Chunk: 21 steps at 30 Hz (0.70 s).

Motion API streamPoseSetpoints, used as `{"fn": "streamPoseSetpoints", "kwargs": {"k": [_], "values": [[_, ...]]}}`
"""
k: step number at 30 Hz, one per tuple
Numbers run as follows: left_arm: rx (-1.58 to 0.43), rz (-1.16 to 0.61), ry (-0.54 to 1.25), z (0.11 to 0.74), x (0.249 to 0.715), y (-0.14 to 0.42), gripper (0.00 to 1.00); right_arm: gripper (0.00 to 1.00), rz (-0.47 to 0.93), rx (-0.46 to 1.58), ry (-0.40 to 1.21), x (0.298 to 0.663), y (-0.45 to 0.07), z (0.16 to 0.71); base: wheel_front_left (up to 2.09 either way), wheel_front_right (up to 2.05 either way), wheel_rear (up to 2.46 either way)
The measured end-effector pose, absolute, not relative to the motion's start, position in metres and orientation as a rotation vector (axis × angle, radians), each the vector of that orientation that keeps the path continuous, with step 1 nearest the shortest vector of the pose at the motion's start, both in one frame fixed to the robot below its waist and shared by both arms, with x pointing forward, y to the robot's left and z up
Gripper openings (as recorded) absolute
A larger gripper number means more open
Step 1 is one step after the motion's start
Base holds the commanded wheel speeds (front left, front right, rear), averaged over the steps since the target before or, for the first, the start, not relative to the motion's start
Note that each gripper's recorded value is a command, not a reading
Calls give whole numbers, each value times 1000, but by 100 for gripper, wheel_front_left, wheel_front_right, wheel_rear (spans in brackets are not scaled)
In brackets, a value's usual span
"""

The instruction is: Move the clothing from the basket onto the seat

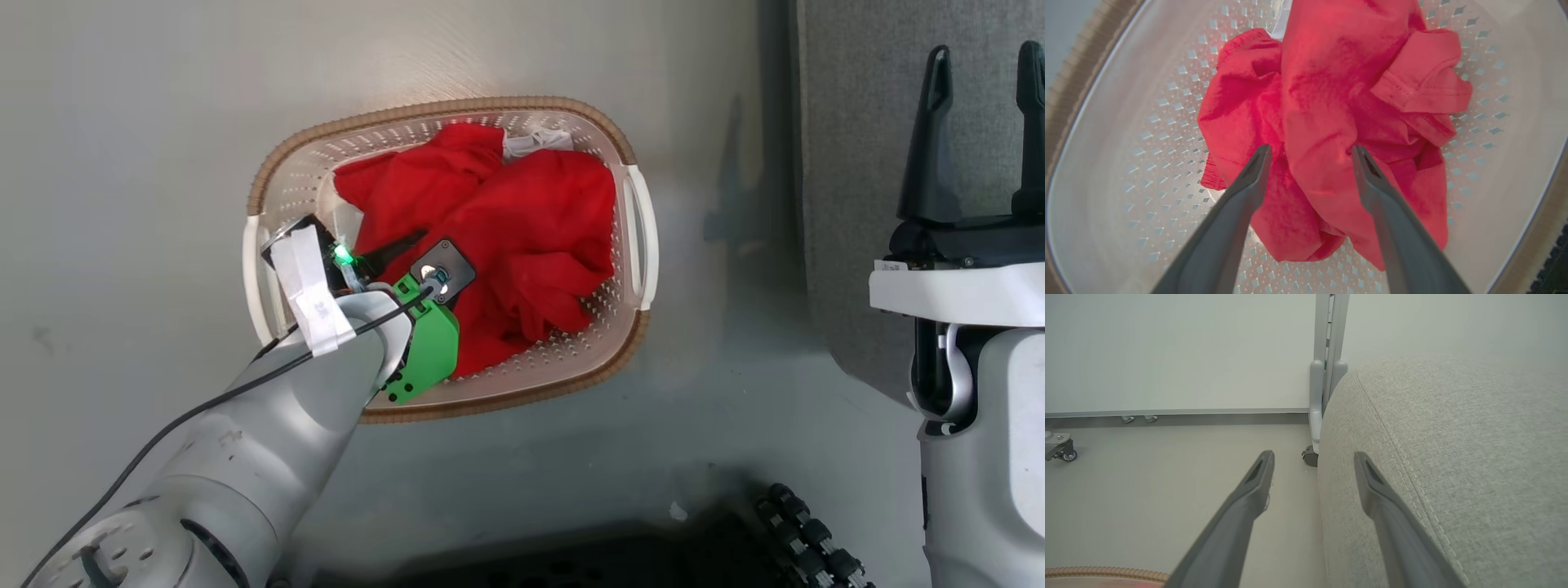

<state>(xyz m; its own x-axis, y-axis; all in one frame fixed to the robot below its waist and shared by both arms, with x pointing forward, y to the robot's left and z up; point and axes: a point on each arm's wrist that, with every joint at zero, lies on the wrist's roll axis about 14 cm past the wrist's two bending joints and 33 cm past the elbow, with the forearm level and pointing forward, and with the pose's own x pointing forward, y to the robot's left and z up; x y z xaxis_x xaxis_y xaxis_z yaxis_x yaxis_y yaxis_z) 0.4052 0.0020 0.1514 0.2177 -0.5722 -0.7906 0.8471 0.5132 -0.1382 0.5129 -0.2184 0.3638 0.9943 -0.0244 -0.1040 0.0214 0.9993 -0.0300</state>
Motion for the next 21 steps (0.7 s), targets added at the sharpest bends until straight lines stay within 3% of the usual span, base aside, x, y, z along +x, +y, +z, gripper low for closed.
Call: {"fn": "streamPoseSetpoints", "kwargs": {"k": [21], "values": [[392,-994,1100,103,398,8,100,100,-65,33,132,511,-233,346,0,0,0]]}}
